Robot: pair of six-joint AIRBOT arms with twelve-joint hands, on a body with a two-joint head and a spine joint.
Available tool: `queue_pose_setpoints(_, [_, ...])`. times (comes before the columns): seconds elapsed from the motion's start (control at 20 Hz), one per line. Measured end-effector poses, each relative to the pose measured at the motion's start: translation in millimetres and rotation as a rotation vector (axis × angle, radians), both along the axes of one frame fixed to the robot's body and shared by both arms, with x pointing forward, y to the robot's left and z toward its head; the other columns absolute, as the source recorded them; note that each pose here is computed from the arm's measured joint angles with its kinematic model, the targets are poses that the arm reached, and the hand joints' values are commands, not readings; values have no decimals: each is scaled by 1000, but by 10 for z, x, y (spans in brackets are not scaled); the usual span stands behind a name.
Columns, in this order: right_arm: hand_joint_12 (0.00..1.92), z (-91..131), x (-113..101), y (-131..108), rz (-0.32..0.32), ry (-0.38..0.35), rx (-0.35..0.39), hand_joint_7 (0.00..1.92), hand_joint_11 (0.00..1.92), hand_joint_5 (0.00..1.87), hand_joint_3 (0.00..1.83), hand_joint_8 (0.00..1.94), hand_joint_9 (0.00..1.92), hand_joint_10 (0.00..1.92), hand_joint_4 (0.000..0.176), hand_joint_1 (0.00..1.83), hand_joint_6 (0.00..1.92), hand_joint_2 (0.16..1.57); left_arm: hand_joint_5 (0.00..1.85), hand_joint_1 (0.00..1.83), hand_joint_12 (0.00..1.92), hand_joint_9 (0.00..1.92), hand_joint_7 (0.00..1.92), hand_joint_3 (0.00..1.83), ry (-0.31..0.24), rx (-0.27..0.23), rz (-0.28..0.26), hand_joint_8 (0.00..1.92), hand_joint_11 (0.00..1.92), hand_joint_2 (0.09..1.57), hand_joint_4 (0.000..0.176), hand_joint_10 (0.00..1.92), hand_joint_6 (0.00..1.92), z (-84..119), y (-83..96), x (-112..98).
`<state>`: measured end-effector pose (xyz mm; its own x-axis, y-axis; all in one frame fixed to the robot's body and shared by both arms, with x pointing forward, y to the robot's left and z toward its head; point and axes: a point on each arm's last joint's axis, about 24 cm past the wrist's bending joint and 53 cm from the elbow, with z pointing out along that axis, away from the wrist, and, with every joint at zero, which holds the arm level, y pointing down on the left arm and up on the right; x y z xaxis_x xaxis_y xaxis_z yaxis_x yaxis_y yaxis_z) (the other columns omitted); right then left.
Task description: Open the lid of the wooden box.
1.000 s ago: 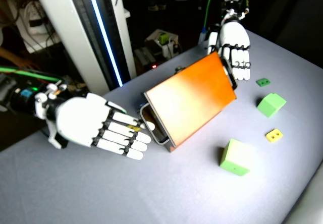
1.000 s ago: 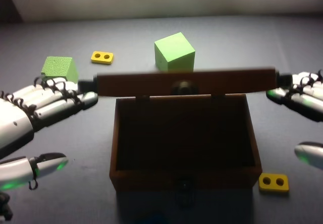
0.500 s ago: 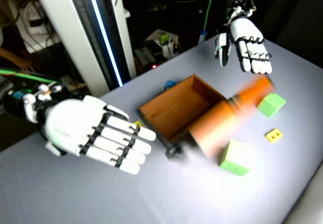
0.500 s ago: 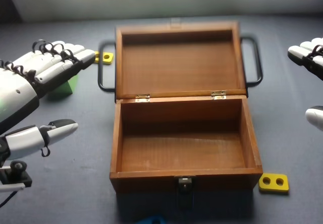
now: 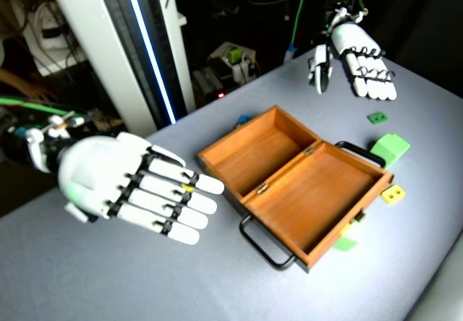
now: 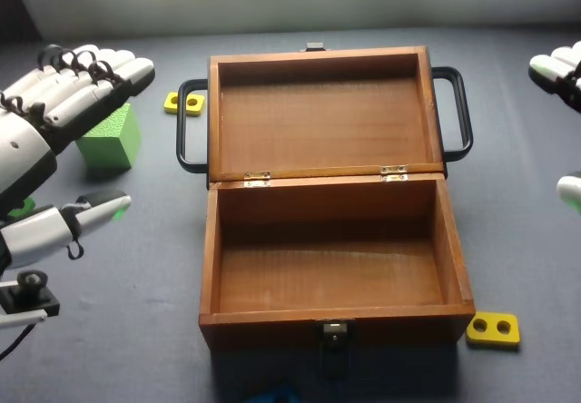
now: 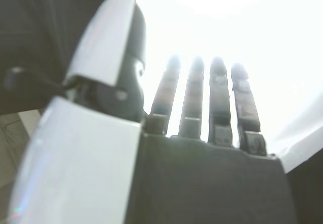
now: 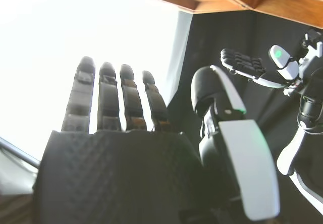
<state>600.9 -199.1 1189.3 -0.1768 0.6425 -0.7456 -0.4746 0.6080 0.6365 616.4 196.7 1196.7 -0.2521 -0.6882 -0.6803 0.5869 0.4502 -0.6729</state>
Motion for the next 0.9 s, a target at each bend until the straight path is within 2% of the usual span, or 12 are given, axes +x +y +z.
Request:
queue_pose_setpoints(0.1, [0,68,-19,-13,-5,-26,-8,0,0,0,0,0,0,0,70,373,0,1424,0,658,0,0,0,5,-9,-10,0,0,0,1373,2,0,0,26,2,-8])
queue_pose_setpoints(0.15, [0,87,-29,-13,-6,-31,-9,0,0,0,0,0,0,0,82,364,0,1429,0,638,0,0,0,6,-16,-14,-1,0,0,1377,0,0,0,43,3,-13])
queue_pose_setpoints(0.25, [0,122,-41,-18,-8,-44,-5,0,0,0,0,0,0,0,50,283,0,1413,0,557,0,0,0,3,-33,-28,8,0,0,1375,0,0,0,93,31,-15])
queue_pose_setpoints(0.35, [0,186,-52,-37,-12,-66,-3,0,0,0,0,0,0,0,45,293,0,1426,0,466,0,0,0,0,-49,-40,13,0,0,1345,0,0,0,137,48,-22])
queue_pose_setpoints(0.5, [0,285,-74,-74,-24,-97,4,0,0,0,9,0,0,0,57,335,0,1453,0,386,0,0,0,0,-68,-49,14,0,0,1343,0,0,0,180,56,-36])
queue_pose_setpoints(0.6, [0,352,-105,-83,-23,-120,8,0,0,0,0,0,0,0,82,378,0,1446,0,347,0,0,0,1,-86,-64,17,0,0,1354,87,0,0,229,68,-55])
queue_pose_setpoints(0.65, [0,389,-116,-95,-27,-130,14,0,0,0,0,0,0,0,78,393,0,1425,0,311,0,0,0,0,-95,-66,18,0,0,1351,107,0,0,250,73,-62])
queue_pose_setpoints(0.7, [0,406,-133,-105,-26,-139,14,0,0,0,0,0,0,0,54,386,0,1398,0,252,0,0,0,2,-100,-69,18,0,0,1353,140,0,0,262,74,-68])
queue_pose_setpoints(0.75, [0,425,-143,-115,-26,-146,13,0,0,0,0,0,0,0,47,341,0,1379,0,186,0,0,0,1,-109,-74,19,0,0,1349,137,0,0,285,80,-76])
queue_pose_setpoints(0.8, [0,435,-146,-120,-28,-149,12,0,0,0,0,0,0,0,28,323,0,1379,0,178,0,0,0,0,-114,-79,20,0,0,1346,147,0,0,297,83,-82])
queue_pose_setpoints(0.85, [0,461,-154,-127,-29,-156,14,0,0,0,3,0,0,0,17,335,0,1430,0,154,0,0,0,4,-121,-88,24,0,0,1354,147,0,0,318,89,-93])
queue_pose_setpoints(0.9, [0,504,-175,-135,-31,-167,18,0,0,0,17,0,0,0,15,323,0,1467,0,74,0,0,0,8,-130,-92,24,0,0,1365,130,0,0,342,88,-109])
